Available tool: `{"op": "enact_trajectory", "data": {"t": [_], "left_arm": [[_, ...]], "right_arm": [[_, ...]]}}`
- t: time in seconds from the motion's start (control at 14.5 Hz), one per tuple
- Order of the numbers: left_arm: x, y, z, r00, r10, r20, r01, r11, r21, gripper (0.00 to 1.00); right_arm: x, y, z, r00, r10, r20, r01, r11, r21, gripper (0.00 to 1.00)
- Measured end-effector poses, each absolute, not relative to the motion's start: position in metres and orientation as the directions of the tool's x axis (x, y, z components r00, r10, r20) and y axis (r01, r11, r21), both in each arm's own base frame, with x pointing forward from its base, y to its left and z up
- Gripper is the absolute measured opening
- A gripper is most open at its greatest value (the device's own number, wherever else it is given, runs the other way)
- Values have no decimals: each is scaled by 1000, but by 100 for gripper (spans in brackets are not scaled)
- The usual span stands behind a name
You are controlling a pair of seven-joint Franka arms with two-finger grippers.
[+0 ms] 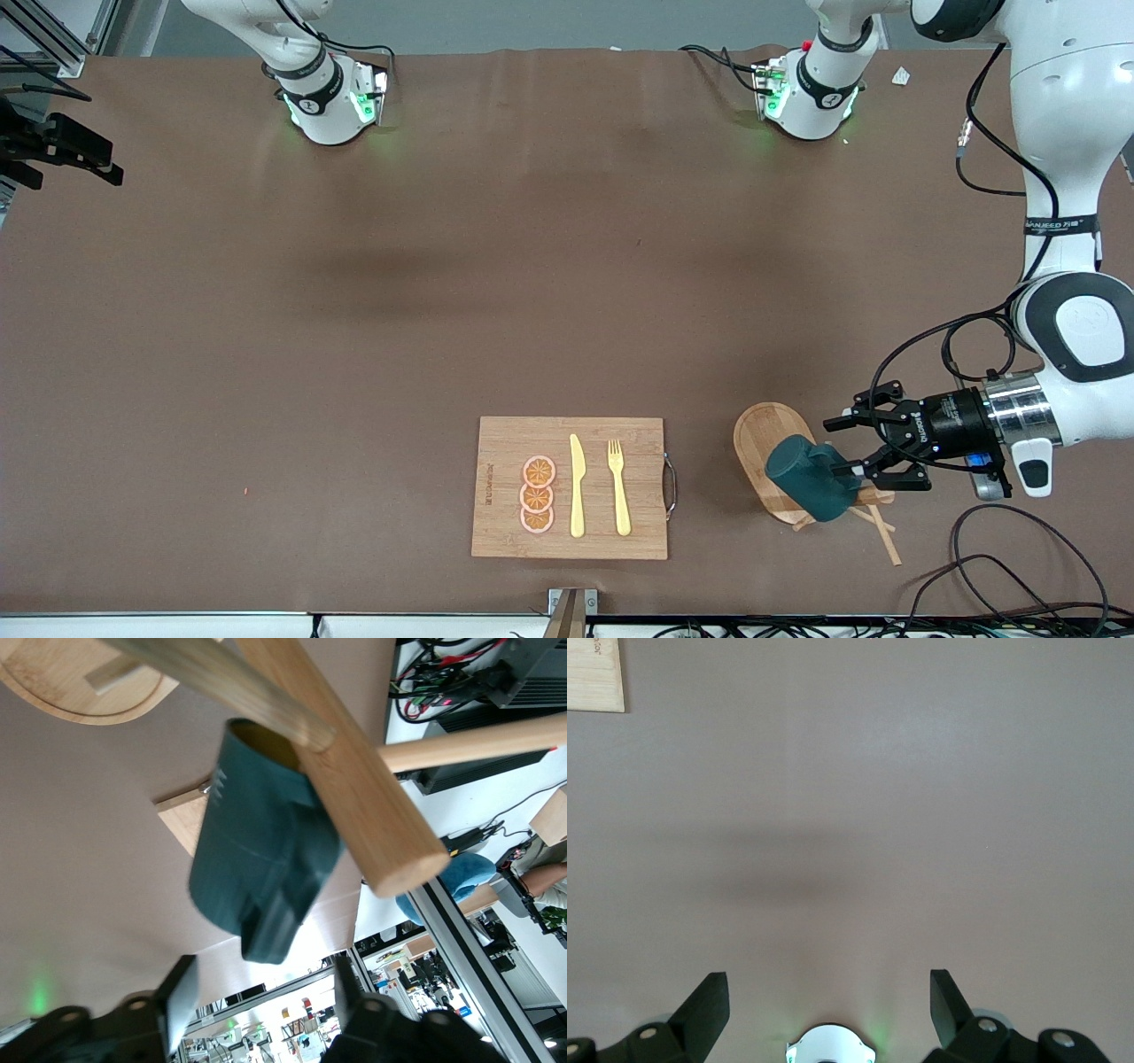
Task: Pass cup and hang on rack
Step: 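Open the left gripper to release the mug handle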
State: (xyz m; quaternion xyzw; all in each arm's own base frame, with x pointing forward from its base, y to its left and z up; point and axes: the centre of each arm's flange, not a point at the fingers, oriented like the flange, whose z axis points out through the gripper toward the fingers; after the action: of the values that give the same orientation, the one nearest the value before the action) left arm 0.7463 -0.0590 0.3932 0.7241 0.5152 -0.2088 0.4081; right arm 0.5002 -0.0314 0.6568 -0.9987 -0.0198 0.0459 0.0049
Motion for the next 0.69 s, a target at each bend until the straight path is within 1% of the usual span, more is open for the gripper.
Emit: {"op": "enact_trajectory", "data": {"t": [0.14, 0.21, 0.41, 0.69], "left_arm": [[747, -69, 401, 407, 588, -699, 906, -162, 392, 93], [746, -73, 409, 426, 598, -679, 897, -185, 401, 100], [740, -78, 440, 475, 634, -610, 872, -245, 424, 100], [722, -111, 488, 599, 683, -419, 794, -434, 426, 100]], "right_arm": [[500, -31, 657, 995, 40, -91, 39, -999, -12, 100], [500, -31, 657, 995, 40, -91, 39, -999, -12, 100], [500, -31, 657, 995, 40, -92, 39, -999, -12, 100], [500, -31, 657, 995, 40, -92, 39, -999, -12, 100]]}}
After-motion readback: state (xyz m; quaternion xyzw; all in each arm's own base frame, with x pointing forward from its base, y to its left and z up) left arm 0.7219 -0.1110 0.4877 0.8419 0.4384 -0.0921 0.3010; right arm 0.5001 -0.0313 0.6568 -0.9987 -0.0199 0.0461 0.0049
